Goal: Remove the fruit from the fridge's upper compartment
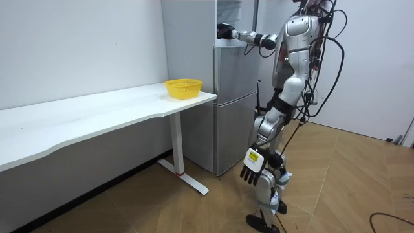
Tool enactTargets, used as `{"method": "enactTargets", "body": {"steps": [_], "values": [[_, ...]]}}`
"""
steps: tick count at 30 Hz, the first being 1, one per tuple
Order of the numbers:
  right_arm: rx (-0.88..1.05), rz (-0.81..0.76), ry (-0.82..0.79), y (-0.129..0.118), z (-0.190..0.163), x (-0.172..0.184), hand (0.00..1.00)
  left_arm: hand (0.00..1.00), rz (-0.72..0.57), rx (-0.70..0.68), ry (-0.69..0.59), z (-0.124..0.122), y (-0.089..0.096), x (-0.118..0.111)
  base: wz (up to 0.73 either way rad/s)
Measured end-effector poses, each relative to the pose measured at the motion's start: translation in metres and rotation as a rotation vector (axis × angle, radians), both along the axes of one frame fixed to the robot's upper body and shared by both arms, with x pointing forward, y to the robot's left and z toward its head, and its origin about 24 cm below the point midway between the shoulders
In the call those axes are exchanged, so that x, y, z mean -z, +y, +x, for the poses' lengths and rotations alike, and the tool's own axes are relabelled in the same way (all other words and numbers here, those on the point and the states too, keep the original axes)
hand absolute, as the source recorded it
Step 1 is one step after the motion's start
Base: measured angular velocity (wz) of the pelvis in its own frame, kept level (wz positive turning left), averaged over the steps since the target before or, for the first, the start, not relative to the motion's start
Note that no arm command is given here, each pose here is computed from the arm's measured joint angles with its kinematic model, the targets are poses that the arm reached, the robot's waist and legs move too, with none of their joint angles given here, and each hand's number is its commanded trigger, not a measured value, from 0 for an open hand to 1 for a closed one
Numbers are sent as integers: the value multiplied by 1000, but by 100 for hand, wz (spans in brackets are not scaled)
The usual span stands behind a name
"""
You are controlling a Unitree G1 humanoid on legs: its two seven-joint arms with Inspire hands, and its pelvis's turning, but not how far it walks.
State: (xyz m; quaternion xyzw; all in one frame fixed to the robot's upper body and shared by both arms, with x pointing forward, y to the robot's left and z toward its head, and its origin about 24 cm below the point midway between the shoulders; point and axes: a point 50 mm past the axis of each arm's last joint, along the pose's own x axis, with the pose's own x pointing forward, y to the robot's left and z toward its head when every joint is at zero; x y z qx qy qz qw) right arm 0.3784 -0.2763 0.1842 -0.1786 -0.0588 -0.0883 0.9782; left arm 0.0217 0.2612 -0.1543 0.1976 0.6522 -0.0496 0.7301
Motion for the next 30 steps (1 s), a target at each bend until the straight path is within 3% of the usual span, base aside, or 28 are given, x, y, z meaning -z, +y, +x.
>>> {"method": "enactTargets", "body": {"steps": [24, 30], "values": [[2, 37, -103, 12, -3, -23, 100, 0, 7, -2, 12, -7, 3, -1, 1], [-9, 16, -195, 26, -21, -21, 100, 0, 29, -8, 15, -10, 3, 1, -1]]}}
